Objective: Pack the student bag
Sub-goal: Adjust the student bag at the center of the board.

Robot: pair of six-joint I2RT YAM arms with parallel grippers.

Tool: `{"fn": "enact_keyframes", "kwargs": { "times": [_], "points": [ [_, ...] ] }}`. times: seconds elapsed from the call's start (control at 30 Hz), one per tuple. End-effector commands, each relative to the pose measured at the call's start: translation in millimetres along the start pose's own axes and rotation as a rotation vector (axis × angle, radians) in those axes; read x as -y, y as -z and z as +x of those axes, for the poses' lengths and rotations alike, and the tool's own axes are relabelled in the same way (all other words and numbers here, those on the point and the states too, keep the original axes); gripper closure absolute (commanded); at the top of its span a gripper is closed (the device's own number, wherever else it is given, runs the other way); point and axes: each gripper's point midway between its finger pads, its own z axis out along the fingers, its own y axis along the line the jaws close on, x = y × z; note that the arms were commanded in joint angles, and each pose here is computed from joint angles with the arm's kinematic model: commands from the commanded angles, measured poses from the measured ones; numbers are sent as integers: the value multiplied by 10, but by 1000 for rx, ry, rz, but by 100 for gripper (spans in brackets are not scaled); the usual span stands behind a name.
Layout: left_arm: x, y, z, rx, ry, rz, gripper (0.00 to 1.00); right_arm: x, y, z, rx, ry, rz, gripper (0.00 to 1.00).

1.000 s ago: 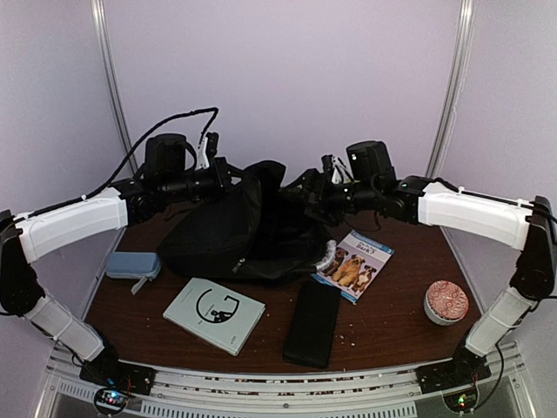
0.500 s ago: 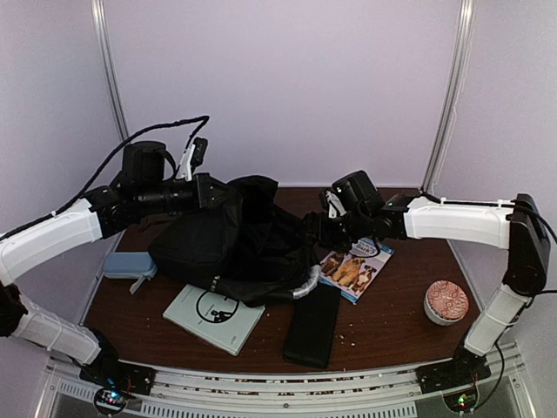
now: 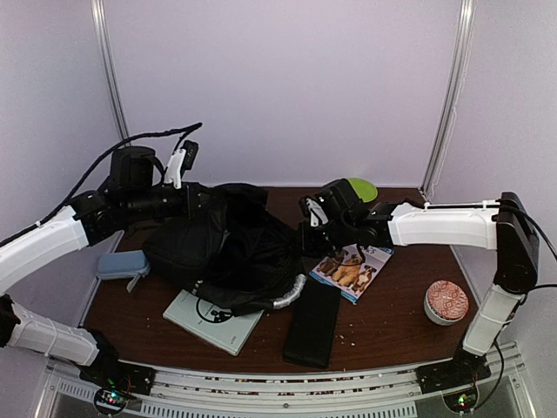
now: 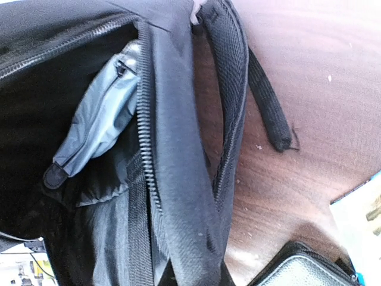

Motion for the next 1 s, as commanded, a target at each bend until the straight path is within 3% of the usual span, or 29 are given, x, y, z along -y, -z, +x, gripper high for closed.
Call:
{"fn": "enact_keyframes", "kwargs": {
  "times": [0.0,0.23,0.33,0.47,0.57,0.63,0.8,0.97],
  "points": [
    [-292,-64,-426,107,-109,-186,100,-388,406,-675,226,47,-47,100],
    [5,26,-1444,316,-209,-173,100,-938,1190,-1414,424,77,-150,100],
    [70,138,-1685,382,-231,-180,100,-1118,1503,-1589,483,115,-171,100],
    [-116,48,-1508,356,-218,-226,100,-864,1298,-1534,445,93,-109,100],
    [-257,22,-1379,343,-180,-248,100,-473,885,-1430,330,-40,-103,100],
    [-218,114,-1460,374,-174,-235,100,-496,858,-1459,309,-91,-174,100],
    [-74,276,-1730,435,-227,-218,100,-787,1189,-1765,384,1,-187,100],
    [-275,-60,-1353,334,-204,-237,100,-464,703,-1532,281,-24,-118,100]
  ]
}}
